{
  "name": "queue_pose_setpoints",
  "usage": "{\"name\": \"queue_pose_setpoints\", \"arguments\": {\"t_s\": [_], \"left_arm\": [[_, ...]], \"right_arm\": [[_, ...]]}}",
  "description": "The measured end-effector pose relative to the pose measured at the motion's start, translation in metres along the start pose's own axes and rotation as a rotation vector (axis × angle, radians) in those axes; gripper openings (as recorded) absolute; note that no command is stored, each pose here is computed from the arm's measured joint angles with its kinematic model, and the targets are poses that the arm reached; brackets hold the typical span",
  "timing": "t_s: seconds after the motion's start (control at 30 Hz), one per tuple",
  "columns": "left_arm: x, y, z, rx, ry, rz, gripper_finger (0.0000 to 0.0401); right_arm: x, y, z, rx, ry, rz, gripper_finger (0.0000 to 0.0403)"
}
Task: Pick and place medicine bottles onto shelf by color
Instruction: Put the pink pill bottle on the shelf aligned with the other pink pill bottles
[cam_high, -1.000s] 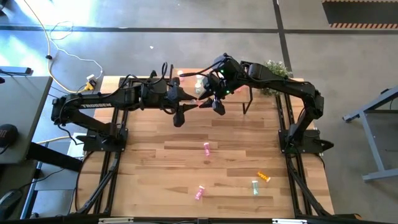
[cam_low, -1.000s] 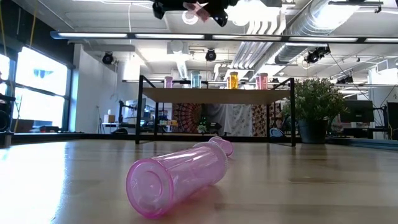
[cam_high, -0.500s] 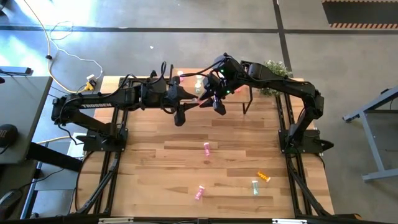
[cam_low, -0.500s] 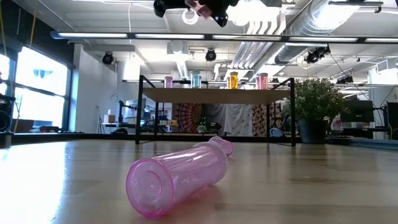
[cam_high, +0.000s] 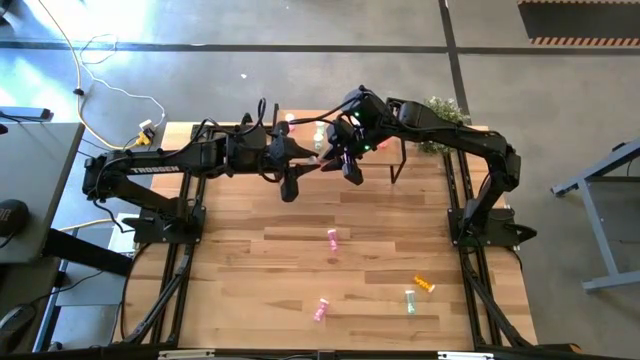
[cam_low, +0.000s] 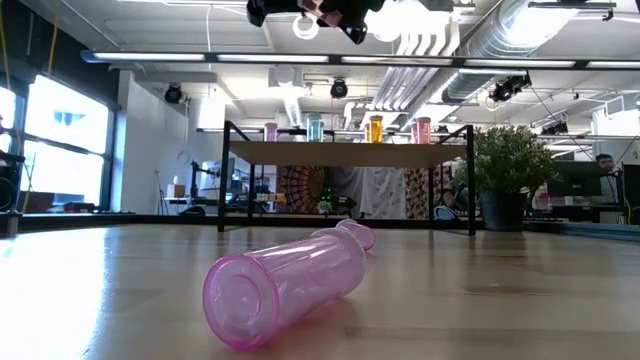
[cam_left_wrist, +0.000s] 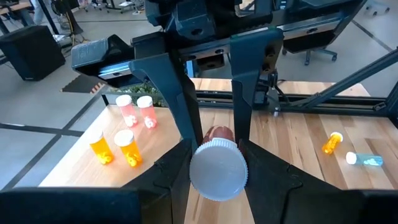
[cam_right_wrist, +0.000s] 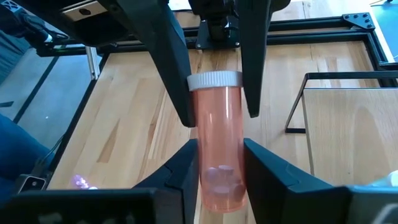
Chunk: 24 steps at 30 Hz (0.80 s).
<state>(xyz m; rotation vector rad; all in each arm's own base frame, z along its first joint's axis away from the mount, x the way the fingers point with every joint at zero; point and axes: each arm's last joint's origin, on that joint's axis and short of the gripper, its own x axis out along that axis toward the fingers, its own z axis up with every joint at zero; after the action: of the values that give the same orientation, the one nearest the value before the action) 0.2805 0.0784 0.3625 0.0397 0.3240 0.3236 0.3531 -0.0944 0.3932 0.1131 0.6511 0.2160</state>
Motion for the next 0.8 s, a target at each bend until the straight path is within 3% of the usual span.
{"name": "queue_pose_setpoints", "arguments": {"t_s": [0.47, 0.8], "left_arm": [[0.0001, 0.0012, 0.0016, -0.017, -0.018, 0.012, 0.0123], [0.0, 0.0027, 0.0022, -0.066, -0.023, 0.056, 0.0211]], "right_arm": [[-0.0005, 0.0001, 0.0005, 0.006, -0.005, 0.003, 0.0086], [-0.0005, -0.0008, -0.0024, 0.053, 0.028, -0.049, 0.0086]]}}
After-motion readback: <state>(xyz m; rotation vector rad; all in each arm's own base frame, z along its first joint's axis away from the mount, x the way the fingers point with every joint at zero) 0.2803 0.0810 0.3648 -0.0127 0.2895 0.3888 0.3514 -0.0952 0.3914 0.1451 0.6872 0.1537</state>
